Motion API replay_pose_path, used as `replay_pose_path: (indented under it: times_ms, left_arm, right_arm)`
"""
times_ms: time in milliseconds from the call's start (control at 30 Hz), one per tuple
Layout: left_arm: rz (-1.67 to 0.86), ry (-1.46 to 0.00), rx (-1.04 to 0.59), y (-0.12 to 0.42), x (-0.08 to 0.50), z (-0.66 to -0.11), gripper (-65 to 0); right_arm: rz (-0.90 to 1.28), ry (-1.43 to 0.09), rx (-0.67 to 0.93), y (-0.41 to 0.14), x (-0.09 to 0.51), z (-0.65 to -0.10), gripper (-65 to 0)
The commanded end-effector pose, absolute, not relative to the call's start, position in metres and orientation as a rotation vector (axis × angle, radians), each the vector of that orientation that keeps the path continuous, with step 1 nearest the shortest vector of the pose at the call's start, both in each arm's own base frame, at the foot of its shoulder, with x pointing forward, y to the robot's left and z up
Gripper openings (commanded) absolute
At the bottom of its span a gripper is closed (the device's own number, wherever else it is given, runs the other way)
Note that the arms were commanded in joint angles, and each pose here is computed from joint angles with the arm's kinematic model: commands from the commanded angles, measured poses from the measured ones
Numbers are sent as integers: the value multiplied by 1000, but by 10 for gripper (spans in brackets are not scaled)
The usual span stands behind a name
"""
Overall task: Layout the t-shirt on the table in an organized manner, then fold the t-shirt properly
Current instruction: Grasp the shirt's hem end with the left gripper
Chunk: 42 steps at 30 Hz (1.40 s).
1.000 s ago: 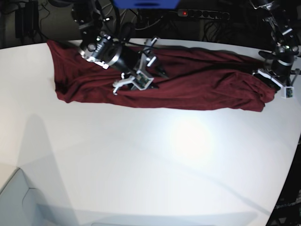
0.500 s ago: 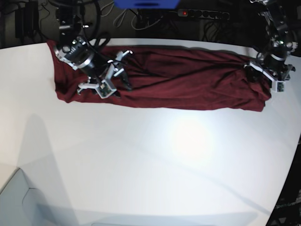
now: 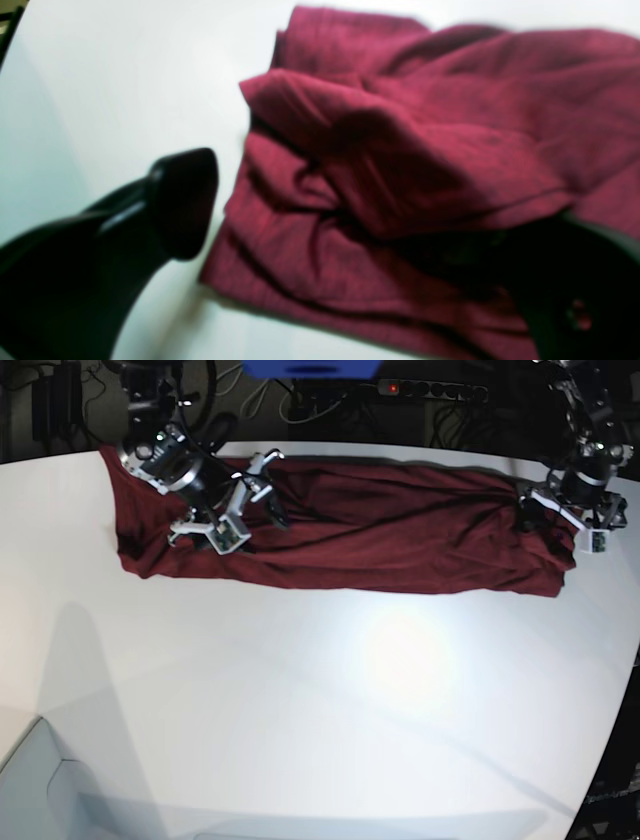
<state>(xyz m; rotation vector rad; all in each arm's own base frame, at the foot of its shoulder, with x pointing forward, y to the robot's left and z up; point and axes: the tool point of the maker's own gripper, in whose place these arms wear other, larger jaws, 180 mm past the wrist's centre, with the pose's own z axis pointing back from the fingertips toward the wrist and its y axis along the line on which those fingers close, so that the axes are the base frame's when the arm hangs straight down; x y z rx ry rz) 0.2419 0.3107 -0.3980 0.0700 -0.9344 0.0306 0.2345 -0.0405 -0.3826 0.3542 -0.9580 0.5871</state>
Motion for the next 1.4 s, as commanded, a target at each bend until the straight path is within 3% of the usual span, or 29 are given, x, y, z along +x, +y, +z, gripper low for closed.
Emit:
replay_pose_path:
  times_ms: [0, 433, 1167, 1200, 1367]
  left_arm:
    - [28, -996, 76, 316, 250, -381, 0]
    - [77, -1039, 73, 324, 262, -373, 0]
    - [254, -848, -66, 320, 252, -463, 0]
    - [252, -851, -75, 317, 256, -463, -16]
    - [256, -832, -96, 310, 258, -471, -331]
  right_arm:
    - [571, -999, 377, -37, 238, -373, -250]
    - [531, -908, 402, -39, 231, -408, -242]
    - [535, -905, 402, -38, 230, -408, -243]
    - [535, -905, 402, -38, 230, -408, -243]
    - [535, -908, 401, -38, 231, -408, -243]
